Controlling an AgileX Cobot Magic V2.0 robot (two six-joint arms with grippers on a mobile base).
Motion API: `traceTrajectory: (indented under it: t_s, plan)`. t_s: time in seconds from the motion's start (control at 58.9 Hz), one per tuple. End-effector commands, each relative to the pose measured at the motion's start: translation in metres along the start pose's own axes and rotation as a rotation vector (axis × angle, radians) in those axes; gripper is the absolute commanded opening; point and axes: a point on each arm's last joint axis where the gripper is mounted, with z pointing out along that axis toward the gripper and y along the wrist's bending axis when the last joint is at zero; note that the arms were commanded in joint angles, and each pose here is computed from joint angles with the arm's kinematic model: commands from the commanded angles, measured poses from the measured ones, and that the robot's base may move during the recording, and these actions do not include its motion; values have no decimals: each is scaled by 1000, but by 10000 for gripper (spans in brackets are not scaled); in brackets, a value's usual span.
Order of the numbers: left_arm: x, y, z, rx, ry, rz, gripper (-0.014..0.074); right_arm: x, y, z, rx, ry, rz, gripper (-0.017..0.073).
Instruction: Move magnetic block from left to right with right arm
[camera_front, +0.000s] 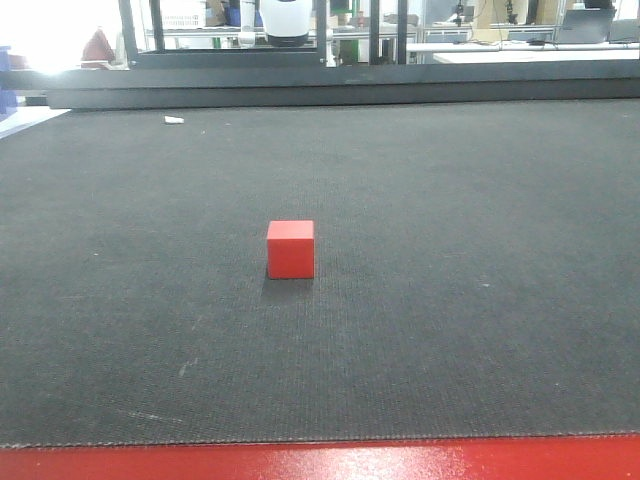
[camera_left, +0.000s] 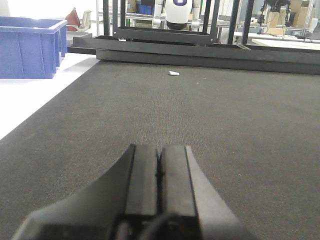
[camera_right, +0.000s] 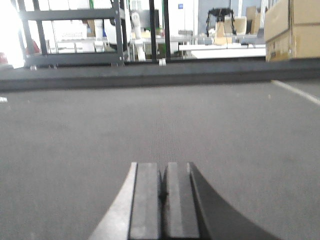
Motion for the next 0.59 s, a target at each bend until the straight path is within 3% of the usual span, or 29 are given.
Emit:
traceTrajectory:
  t_s: [0.0,0.238,0.323,0.493,0.577]
  plan:
    - [-6,0,-1,3,-94,-4,-116,-45,3,-5,-6,-191,-11,106]
    - [-6,0,-1,3,-94,-4,-116,-98,11,21,-22,-49,-8,140]
    - [-6,0,-1,3,-94,-4,-116,-108,14,45,-40,50,-6,239]
    - [-6,0,-1,3,-94,-4,-115,-119,28,98,-104,266,-10,559]
    - [-6,0,-1,3,-94,-4,-116,-121,38,123,-144,390,-20,634]
